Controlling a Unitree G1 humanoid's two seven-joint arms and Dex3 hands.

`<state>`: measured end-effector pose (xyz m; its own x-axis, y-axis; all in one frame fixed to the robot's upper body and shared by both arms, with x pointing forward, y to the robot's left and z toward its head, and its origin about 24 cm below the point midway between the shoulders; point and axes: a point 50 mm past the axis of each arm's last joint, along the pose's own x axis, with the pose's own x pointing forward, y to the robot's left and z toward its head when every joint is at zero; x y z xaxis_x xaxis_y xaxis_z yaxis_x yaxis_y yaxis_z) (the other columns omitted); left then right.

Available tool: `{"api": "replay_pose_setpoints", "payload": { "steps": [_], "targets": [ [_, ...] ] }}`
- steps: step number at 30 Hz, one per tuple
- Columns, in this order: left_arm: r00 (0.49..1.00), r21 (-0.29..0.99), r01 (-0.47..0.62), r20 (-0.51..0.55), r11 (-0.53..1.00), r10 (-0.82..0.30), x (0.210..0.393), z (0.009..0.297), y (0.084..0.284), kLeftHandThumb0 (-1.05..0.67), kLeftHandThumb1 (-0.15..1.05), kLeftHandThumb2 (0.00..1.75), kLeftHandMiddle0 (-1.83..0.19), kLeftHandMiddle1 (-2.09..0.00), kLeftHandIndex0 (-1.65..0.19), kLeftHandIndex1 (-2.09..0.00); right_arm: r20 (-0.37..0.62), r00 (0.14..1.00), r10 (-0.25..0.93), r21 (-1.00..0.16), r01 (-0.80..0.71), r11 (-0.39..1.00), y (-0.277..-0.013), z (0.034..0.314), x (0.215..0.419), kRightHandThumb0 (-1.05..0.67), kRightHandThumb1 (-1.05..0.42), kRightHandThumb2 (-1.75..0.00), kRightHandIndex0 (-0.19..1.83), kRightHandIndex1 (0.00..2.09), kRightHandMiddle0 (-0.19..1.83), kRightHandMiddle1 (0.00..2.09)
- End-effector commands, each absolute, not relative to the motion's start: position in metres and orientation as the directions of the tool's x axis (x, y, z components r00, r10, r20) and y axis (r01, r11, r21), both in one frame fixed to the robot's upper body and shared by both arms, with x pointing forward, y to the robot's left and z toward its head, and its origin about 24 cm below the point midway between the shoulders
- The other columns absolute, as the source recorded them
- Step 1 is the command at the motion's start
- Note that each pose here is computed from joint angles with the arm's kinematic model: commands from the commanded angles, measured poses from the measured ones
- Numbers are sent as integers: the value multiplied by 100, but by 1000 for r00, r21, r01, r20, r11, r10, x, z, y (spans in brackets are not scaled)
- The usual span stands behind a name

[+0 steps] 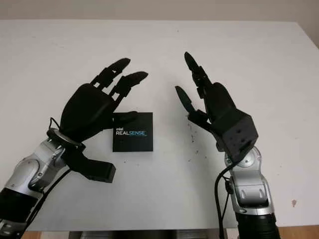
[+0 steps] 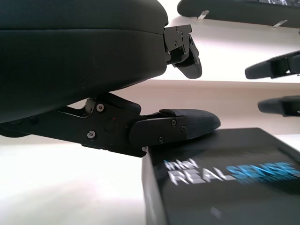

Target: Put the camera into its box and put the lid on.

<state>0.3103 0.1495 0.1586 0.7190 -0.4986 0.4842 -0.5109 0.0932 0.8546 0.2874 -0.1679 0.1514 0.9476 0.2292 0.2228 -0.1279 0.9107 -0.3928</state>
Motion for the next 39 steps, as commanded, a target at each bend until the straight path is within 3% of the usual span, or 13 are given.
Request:
{"api": "replay_pose_setpoints", "payload": {
  "steps": [1,8,12,17,21,26,29,34,39],
  "targets": [
    [716,850,-522,481,70,-506,315,163,148,-59,105,32,-6,-12,19,-77,228,947,227,-400,-122,908,-169,152,284,-70,-105,-52,-1,6,7,7],
    [709,831,-554,500,45,-498,332,180,141,-59,105,36,-11,-14,19,-85,227,947,228,-416,-118,902,-168,151,283,-70,-105,-54,1,7,9,8],
    [729,838,-545,486,20,-481,342,190,137,-58,105,31,-9,-12,19,-80,225,949,223,-429,-109,897,-167,150,282,-70,-105,-55,3,7,10,8],
    [757,855,-515,487,62,-434,351,197,142,-61,105,46,-10,-9,15,-62,234,946,224,-412,-112,904,-166,148,280,-68,-105,-55,3,7,10,8],
    [746,842,-513,532,164,-401,343,205,150,-69,105,61,-9,-5,11,-41,240,946,218,-404,-106,908,-166,146,278,-68,-105,-54,5,8,10,8],
    [730,828,-447,556,337,-396,305,221,153,-79,105,69,1,-4,11,-21,237,949,210,-387,-106,916,-166,145,278,-68,-105,-54,5,7,10,8],
    [736,844,-361,519,396,-434,277,232,156,-87,105,57,4,-5,11,-14,242,947,213,-393,-105,914,-165,145,278,-68,-105,-55,5,7,10,8],
    [761,904,-202,387,377,-520,237,240,160,-96,105,19,10,-4,14,-7,245,946,211,-387,-105,916,-164,145,278,-67,-105,-55,5,7,10,8],
    [753,943,-142,299,300,-586,208,242,162,-101,105,16,16,-4,19,-4,251,944,215,-377,-109,920,-163,144,277,-66,-105,-55,5,7,10,8]
  ]
}}
